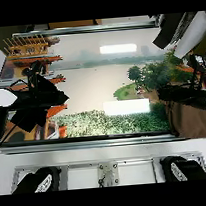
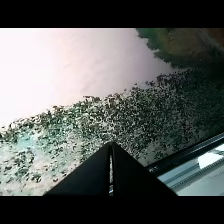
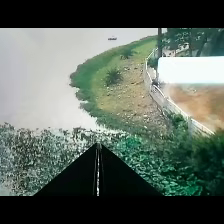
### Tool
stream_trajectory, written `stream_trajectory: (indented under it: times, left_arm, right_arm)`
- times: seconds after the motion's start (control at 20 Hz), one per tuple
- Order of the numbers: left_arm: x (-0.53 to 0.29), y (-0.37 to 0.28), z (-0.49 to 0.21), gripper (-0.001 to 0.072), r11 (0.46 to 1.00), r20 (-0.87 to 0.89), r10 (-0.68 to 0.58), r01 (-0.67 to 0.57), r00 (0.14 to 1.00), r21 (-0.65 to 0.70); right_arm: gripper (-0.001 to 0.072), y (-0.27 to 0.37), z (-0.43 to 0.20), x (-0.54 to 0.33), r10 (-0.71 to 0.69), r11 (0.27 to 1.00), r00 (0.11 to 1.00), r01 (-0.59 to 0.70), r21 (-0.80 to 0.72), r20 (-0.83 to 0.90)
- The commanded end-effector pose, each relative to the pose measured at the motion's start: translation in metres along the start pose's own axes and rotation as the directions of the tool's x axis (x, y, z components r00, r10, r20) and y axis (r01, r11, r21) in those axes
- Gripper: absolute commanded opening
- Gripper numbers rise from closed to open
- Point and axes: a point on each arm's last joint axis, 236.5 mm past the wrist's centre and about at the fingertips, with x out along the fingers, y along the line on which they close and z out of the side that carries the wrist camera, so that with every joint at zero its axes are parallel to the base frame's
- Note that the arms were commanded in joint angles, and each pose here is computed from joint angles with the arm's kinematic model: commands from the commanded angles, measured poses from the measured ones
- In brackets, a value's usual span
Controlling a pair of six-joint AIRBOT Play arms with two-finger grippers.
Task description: Fold the clothes and pants, and hang the long-sleeved shirts on hangers.
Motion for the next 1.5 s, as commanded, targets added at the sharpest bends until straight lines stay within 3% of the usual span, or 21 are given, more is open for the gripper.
stream_trajectory:
  times: [0.0,0.35,0.55,0.6,0.7,0.8,1.0,1.1,1.4,1.45]
  left_arm:
    - [0.0,0.0,0.0,0.0008,1.0,0.001,0.0,0.0,1.0,0.001]
    - [0.0,0.0,0.003,0.0008,1.0,0.012,0.001,-0.001,1.0,0.0]
    - [-0.004,0.012,0.033,0.0009,0.999,0.137,0.04,-0.039,0.99,-0.006]
    - [-0.008,0.019,0.042,0.0054,0.998,0.176,0.056,-0.058,0.983,0.01]
    - [-0.023,0.045,0.074,0.066,0.989,0.308,0.117,-0.138,0.944,0.047]
    - [-0.038,0.092,0.102,0.0678,0.963,0.386,0.244,-0.269,0.89,0.011]
    - [-0.02,0.184,0.115,0.0678,0.881,0.271,0.447,-0.472,0.852,0.03]
    - [0.011,0.215,0.111,0.0678,0.867,0.192,0.484,-0.498,0.853,0.028]
    - [0.099,0.253,0.092,0.0676,0.891,-0.019,0.454,-0.453,0.891,0.033]
    - [0.105,0.256,0.087,0.0577,0.895,-0.057,0.447,-0.447,0.893,0.014]
  right_arm:
    - [0.0023,0.0,0.0,0.0,0.001,1.0,1.0,-0.001,0.0,0.0]
    - [0.0023,0.0,0.0,0.0,0.001,1.0,1.0,-0.001,0.0,0.0]
    - [0.0023,0.0,0.0,0.0,0.001,1.0,1.0,-0.001,0.0,0.0]
    - [0.0023,0.0,0.0,0.0,0.001,1.0,1.0,-0.001,0.0,0.0]
    - [0.0023,0.0,0.0,0.0,0.001,1.0,1.0,-0.001,0.0,0.0]
    - [0.0023,0.0,0.0,0.0,0.001,1.0,1.0,-0.001,0.0,0.0]
    - [0.0023,0.0,0.0,0.0,0.001,1.0,1.0,-0.001,0.0,0.0]
    - [0.0023,0.0,0.0,0.0,0.001,1.0,1.0,-0.001,0.0,0.0]
    - [0.0023,0.0,0.0,0.0,0.001,1.0,1.0,-0.001,0.0,0.0]
    - [0.0023,0.0,0.0,0.0,0.001,1.0,1.0,-0.001,0.0,0.0]
